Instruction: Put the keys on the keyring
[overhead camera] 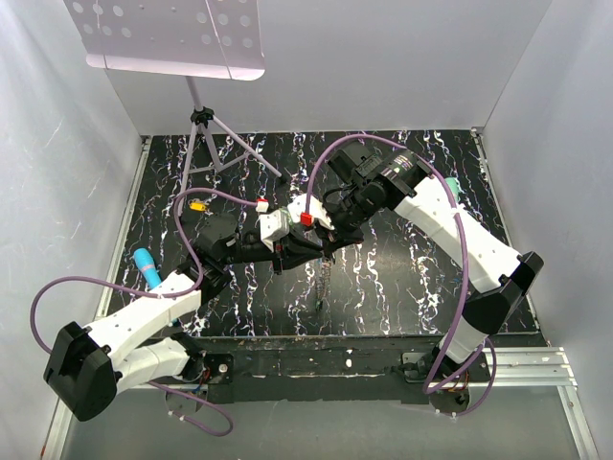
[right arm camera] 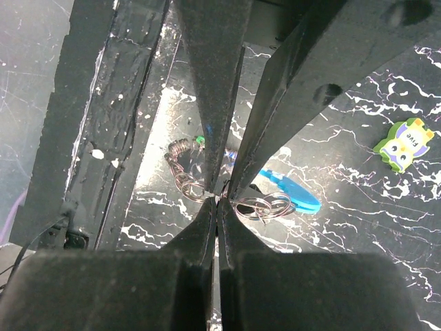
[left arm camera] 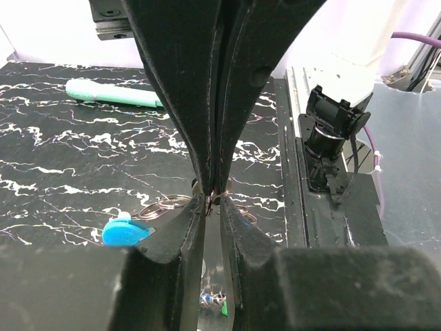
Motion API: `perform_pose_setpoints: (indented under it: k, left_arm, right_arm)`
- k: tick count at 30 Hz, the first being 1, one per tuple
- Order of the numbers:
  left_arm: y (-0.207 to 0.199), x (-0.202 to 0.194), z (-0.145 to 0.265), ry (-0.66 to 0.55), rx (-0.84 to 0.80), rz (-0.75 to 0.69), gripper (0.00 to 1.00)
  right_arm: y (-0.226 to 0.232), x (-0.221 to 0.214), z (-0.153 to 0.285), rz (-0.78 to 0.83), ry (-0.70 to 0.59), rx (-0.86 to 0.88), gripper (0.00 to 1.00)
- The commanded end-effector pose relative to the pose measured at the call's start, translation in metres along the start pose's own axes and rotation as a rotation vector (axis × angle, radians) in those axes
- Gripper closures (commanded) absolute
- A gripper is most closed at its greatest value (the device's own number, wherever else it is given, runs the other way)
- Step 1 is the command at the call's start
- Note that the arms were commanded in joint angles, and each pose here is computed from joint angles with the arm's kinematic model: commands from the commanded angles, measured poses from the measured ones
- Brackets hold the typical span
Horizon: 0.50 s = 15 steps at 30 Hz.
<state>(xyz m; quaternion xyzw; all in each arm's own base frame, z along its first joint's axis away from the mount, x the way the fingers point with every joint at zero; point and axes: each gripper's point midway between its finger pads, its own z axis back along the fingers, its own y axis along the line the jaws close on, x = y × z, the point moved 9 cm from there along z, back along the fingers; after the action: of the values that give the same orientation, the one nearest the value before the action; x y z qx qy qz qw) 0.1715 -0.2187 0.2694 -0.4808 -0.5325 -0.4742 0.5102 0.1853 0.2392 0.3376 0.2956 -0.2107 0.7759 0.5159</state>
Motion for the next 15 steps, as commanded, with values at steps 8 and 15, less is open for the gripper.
perform_pose_setpoints:
  k: [8, 15]
  left_arm:
    - [0.0019, 0.0096, -0.0047, 0.023, 0.022, -0.031, 0.84]
    - [0.0001, 0.0132, -0.0042, 0.01, 0.015, -0.039, 1.0]
  right_arm:
    - [0.0311, -0.0045, 0.0096, -0.075, 0.032, 0.108, 0.99]
    - [0.0315, -0.0051, 0.009, -0.084, 0.032, 0.107, 0.99]
